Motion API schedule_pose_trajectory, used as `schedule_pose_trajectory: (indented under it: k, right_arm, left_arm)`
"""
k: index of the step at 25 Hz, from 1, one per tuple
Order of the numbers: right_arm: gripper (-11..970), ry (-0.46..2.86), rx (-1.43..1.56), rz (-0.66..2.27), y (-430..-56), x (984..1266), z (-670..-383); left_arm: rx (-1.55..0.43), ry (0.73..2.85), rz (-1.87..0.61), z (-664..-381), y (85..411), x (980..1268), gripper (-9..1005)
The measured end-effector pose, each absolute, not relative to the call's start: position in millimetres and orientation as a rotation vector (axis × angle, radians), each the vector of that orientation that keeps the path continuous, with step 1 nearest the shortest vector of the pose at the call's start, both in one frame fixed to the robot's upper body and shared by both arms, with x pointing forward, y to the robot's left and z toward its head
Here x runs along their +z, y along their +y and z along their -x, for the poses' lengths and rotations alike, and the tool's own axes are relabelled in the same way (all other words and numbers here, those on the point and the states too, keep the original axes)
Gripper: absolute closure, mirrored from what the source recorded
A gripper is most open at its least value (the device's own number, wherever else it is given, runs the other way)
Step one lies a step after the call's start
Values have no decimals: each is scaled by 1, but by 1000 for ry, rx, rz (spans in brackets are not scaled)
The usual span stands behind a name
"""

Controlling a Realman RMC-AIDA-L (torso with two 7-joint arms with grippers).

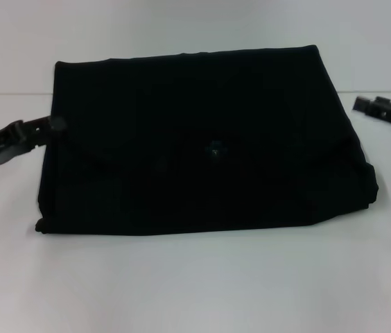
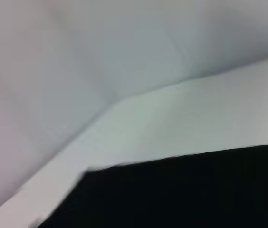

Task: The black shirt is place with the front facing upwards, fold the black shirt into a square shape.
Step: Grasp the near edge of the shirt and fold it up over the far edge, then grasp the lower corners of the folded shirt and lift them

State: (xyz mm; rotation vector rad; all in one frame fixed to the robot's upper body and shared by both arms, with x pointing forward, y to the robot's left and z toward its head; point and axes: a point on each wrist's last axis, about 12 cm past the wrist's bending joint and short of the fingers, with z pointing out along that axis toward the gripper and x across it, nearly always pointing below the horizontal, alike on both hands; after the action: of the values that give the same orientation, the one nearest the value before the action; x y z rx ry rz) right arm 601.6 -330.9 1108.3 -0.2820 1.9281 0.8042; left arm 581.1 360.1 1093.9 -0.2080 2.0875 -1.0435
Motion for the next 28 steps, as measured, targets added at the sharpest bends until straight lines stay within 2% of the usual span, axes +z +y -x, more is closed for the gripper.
schedule_pose_trajectory:
  k: [5, 13, 14, 28]
  right_arm:
    - [278, 1880, 897, 646, -314, 1104, -576]
    - [81, 1935, 948, 817, -285, 1082, -560]
    - [54, 1938, 950, 823, -284, 1081, -560]
    - [48, 1943, 974, 823, -283, 1079, -556]
  left_arm:
    - [-1129, 2208, 96, -560, 375, 1100, 347]
    - [-1058, 2386, 44, -551, 370, 1083, 193]
    - [-1039, 2393, 44, -552, 369, 1081, 192]
    - [-912, 2455, -3, -556, 363, 1069, 194]
